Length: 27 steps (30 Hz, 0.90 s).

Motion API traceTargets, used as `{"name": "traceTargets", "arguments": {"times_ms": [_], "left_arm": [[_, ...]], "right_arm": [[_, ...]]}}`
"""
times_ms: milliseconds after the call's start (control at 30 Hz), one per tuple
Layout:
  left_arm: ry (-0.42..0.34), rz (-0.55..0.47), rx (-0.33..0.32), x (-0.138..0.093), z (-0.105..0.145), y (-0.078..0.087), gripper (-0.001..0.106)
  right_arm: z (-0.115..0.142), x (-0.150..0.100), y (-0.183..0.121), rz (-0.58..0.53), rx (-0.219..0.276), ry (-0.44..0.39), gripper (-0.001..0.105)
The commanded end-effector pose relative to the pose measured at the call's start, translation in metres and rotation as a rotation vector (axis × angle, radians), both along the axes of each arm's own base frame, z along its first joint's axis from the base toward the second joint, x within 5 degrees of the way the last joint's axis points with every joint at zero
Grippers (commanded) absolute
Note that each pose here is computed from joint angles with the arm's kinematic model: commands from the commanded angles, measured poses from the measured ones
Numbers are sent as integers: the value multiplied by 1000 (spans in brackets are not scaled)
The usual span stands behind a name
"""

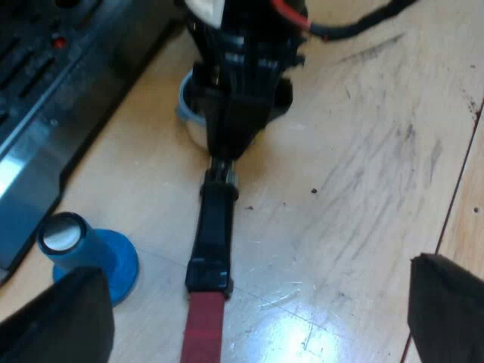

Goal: Put the handle in the coffee machine

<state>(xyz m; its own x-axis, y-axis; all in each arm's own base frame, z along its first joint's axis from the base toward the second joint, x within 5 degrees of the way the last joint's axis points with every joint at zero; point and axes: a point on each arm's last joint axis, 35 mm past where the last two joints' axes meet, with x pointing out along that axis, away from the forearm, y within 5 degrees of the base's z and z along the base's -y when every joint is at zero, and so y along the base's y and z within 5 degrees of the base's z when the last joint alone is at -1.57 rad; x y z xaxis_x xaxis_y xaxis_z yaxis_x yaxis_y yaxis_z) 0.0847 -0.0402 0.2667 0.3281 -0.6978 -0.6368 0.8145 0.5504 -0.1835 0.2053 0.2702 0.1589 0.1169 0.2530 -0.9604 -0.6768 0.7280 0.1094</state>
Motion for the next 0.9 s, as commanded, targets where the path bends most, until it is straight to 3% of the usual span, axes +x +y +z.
{"name": "traceTargets", "arguments": {"times_ms": [33,300,500,733,900], "left_arm": [[-1,7,2,0,0,0,80],[-3,4,-1,0,0,0,80],[2,4,0,0,0,0,80],[13,-43,19,-5,-3,1,80],[-43,-101,48,-5,-3,1,80]], "right_arm": [[16,-1,-3,6,26,-15,0],[41,-8,-13,5,35,-27,0],[56,-13,-23,-14,-7,-72,0],[76,-19,-31,-15,21,-94,0],[84,-22,-35,-15,33,-103,0]]}}
